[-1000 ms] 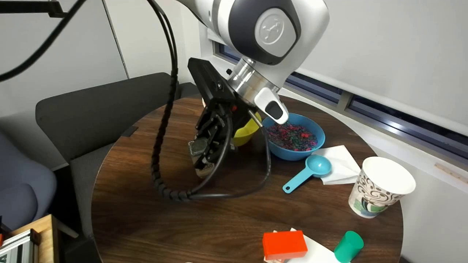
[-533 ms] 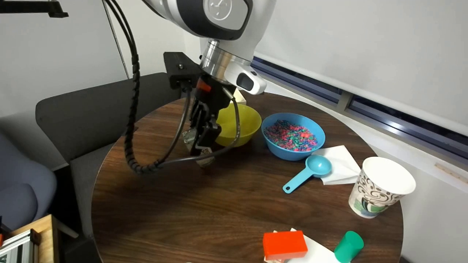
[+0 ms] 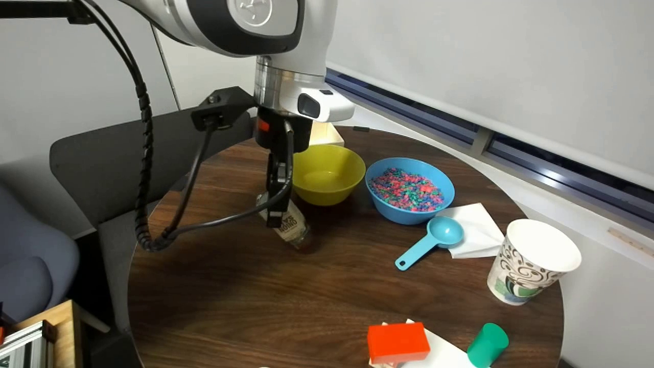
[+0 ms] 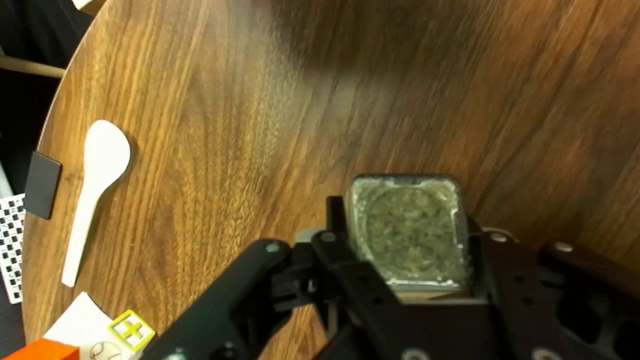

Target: Turn the salt bottle upright

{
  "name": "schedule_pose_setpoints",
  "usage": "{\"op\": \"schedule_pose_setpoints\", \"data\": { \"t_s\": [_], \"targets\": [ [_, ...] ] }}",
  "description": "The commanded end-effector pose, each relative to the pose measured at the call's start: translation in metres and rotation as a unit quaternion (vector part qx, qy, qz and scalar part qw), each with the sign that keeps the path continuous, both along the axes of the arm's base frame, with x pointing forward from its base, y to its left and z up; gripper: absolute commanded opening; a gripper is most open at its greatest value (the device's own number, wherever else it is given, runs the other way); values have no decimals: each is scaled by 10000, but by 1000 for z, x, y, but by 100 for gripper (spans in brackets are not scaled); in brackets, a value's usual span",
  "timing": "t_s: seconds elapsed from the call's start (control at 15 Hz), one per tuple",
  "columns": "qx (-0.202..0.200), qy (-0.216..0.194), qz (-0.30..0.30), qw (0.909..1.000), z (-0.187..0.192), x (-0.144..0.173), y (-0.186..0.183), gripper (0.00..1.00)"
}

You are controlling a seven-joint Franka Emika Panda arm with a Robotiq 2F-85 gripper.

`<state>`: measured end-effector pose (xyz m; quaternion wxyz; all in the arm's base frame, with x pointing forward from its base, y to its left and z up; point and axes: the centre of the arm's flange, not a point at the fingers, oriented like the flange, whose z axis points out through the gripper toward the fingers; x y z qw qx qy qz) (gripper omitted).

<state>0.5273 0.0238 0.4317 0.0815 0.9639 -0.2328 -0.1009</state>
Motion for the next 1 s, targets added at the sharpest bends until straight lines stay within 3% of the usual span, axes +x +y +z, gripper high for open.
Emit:
{"op": "schedule_pose_setpoints", "data": {
  "t_s": [0.0, 0.53, 0.93],
  "targets": [
    [-323, -507, -335, 9976, -4, -28, -1, 23],
    [-1360, -1441, -611, 9783, -21, -47, -11, 23],
    [-1808, -1679, -555, 9675, -46, -63, -10, 23]
  ]
}}
